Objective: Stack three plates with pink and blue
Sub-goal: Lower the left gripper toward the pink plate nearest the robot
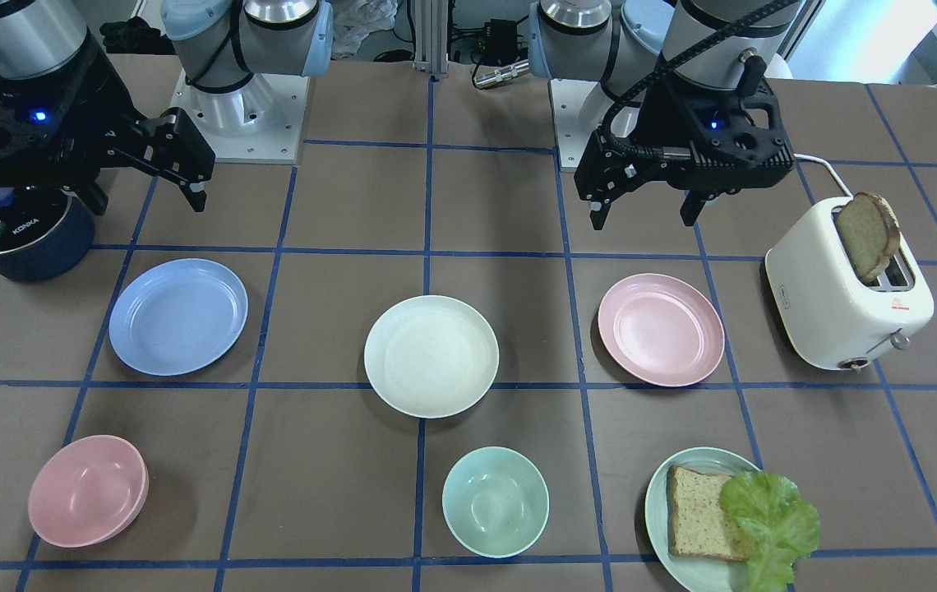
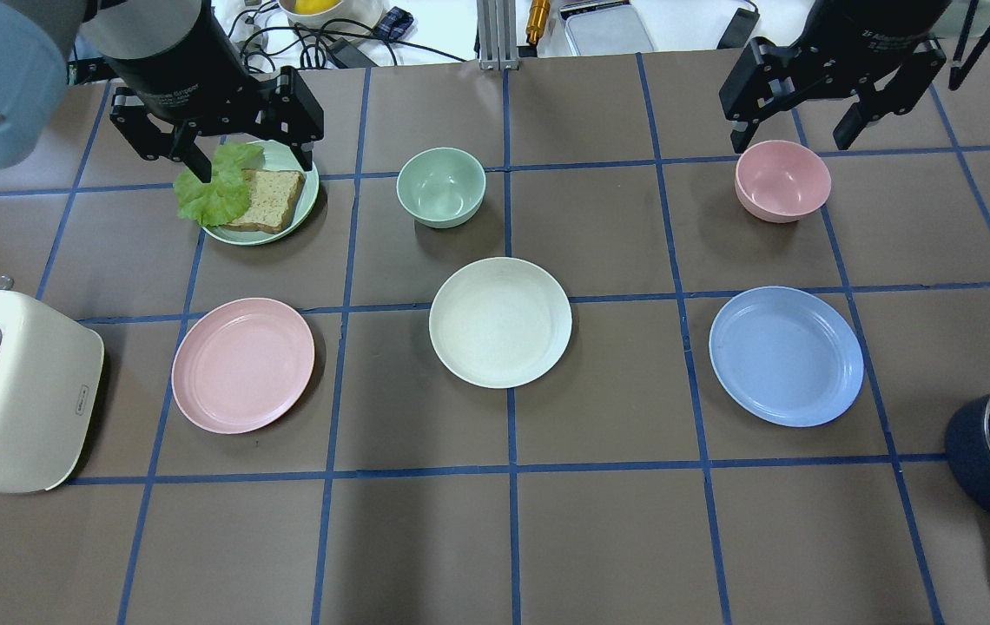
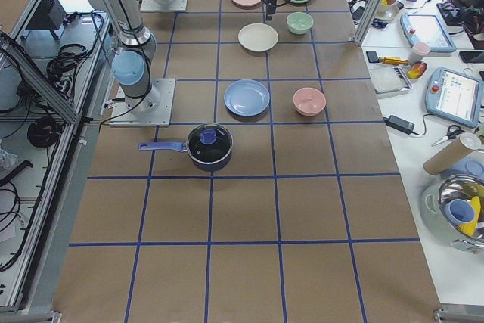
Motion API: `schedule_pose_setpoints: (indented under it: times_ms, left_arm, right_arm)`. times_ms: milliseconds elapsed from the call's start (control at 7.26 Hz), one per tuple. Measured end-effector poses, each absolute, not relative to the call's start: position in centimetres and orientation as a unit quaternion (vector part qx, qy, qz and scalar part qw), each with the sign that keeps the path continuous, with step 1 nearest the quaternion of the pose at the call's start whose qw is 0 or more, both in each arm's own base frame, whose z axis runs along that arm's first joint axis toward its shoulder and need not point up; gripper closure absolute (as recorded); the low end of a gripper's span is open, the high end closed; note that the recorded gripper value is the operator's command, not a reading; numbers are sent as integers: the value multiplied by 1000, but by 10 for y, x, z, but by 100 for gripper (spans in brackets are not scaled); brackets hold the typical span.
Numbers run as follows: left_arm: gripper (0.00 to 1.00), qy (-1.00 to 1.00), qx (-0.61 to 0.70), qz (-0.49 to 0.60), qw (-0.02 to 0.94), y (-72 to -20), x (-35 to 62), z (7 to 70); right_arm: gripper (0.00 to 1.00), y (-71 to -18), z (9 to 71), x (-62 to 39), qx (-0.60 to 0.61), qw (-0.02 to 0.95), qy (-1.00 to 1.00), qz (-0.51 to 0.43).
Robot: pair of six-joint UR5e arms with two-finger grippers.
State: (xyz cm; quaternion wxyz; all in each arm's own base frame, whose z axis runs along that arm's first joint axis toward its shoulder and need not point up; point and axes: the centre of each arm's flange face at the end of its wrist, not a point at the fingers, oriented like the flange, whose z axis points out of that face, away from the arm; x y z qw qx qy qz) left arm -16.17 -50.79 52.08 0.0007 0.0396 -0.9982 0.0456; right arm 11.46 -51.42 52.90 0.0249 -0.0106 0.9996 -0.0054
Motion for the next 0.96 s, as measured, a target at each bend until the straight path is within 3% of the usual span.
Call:
schedule_pose_setpoints:
  times_ms: [964]
  left_arm:
    - [0, -998, 40, 45, 2, -513, -162, 514]
  right_arm:
    - [0, -491, 515, 122, -13, 20, 1000, 2]
